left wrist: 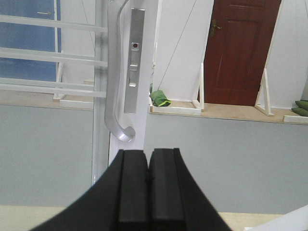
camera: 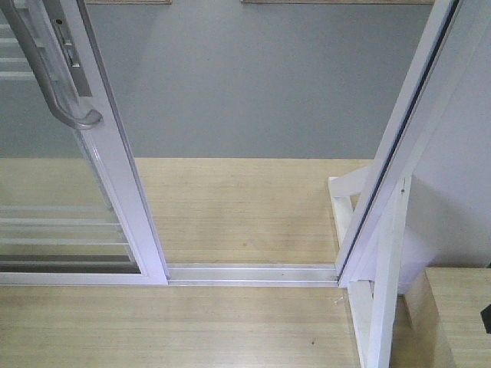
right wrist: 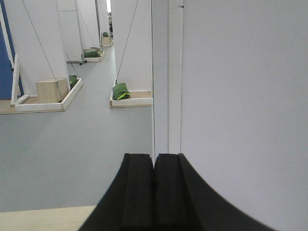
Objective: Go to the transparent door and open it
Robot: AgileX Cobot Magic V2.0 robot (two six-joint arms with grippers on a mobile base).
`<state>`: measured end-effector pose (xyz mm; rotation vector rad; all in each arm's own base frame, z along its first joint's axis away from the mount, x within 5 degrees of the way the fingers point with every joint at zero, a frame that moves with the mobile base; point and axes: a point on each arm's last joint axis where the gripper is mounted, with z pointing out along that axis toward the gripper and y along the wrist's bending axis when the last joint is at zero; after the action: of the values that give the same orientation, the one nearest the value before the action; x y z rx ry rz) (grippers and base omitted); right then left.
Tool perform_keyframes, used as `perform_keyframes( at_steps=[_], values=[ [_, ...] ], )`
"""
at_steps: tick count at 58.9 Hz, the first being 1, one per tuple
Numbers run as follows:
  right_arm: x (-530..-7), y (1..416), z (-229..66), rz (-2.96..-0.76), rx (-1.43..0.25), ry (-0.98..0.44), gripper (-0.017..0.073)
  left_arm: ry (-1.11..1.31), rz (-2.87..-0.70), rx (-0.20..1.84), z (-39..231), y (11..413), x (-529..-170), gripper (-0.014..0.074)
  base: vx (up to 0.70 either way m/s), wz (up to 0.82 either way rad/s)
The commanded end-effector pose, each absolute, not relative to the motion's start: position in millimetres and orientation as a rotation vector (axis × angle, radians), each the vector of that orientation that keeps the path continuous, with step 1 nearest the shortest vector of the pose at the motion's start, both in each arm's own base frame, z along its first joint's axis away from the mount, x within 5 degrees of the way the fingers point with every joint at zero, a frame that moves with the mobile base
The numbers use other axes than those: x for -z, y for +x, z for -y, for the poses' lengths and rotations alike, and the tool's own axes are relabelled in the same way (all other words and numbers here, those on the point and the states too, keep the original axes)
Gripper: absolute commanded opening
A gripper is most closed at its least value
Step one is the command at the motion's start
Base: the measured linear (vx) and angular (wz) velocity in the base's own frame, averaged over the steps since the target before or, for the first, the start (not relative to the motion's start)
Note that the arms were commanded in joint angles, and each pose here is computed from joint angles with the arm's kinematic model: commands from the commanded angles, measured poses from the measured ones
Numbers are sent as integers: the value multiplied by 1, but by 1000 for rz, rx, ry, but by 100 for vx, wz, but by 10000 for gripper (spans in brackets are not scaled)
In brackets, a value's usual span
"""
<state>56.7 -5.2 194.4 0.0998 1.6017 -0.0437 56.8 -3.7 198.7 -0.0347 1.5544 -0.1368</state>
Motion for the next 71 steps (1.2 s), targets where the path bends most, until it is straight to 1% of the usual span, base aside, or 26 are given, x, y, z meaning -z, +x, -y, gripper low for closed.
perform_keyframes(
  at_steps=[1, 71],
  values=[
    [-201, 55, 5, -1507, 50, 91, -9, -38, -1473, 152, 4, 56, -202, 3, 0, 0],
    [-201, 55, 5, -1507, 50, 91, -9, -38, -1473, 152, 4, 56, -202, 3, 0, 0]
  ],
)
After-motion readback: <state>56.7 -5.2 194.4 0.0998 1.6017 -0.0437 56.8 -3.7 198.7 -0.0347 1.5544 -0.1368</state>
